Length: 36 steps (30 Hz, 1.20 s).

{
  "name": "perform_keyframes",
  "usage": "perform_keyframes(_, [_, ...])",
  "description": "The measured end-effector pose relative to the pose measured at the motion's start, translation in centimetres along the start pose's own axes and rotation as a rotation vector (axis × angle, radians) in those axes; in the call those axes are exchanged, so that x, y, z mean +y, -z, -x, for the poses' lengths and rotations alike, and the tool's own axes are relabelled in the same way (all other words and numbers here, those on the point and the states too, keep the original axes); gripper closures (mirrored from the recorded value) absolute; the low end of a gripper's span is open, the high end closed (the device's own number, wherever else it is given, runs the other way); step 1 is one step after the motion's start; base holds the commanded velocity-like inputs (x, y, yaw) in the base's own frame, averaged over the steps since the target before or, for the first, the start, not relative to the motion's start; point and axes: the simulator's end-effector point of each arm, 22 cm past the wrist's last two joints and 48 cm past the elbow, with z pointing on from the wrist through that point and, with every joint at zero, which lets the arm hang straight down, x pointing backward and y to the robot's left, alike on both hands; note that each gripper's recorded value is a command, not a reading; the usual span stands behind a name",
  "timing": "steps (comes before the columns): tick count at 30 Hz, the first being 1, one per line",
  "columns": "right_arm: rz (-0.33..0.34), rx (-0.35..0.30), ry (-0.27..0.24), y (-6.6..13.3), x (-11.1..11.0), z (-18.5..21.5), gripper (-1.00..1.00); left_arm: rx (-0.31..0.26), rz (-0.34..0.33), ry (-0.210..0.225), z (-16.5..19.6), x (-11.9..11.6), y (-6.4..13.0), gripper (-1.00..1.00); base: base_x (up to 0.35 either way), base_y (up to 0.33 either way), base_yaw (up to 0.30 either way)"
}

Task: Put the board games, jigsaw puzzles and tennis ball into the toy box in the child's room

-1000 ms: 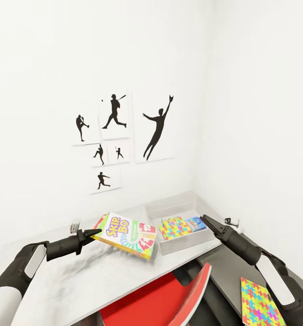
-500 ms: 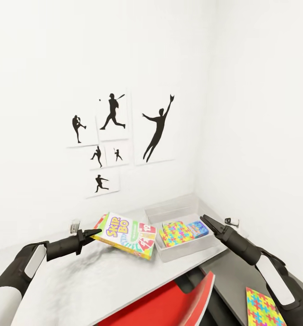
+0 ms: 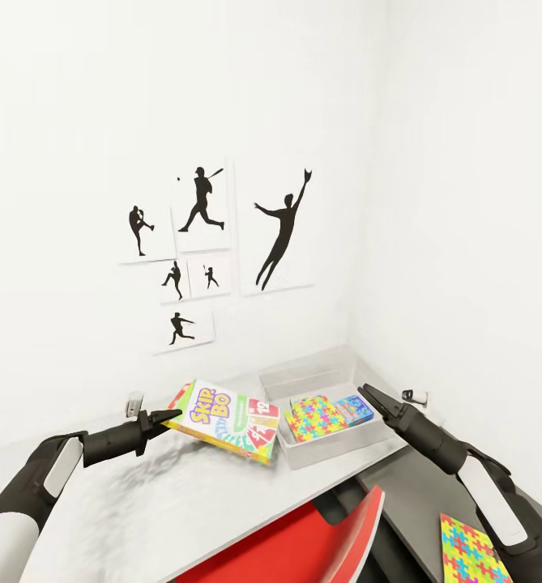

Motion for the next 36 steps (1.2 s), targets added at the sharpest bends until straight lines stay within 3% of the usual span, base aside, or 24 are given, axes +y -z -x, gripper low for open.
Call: perform_keyframes(36, [-0.007, 0.005, -0.001, 0.15, -0.14, 0.03, -1.0, -0.004, 0.008, 0.0, 0.11, 0.2, 0.09, 1.0, 0.0, 0.0, 0.0])
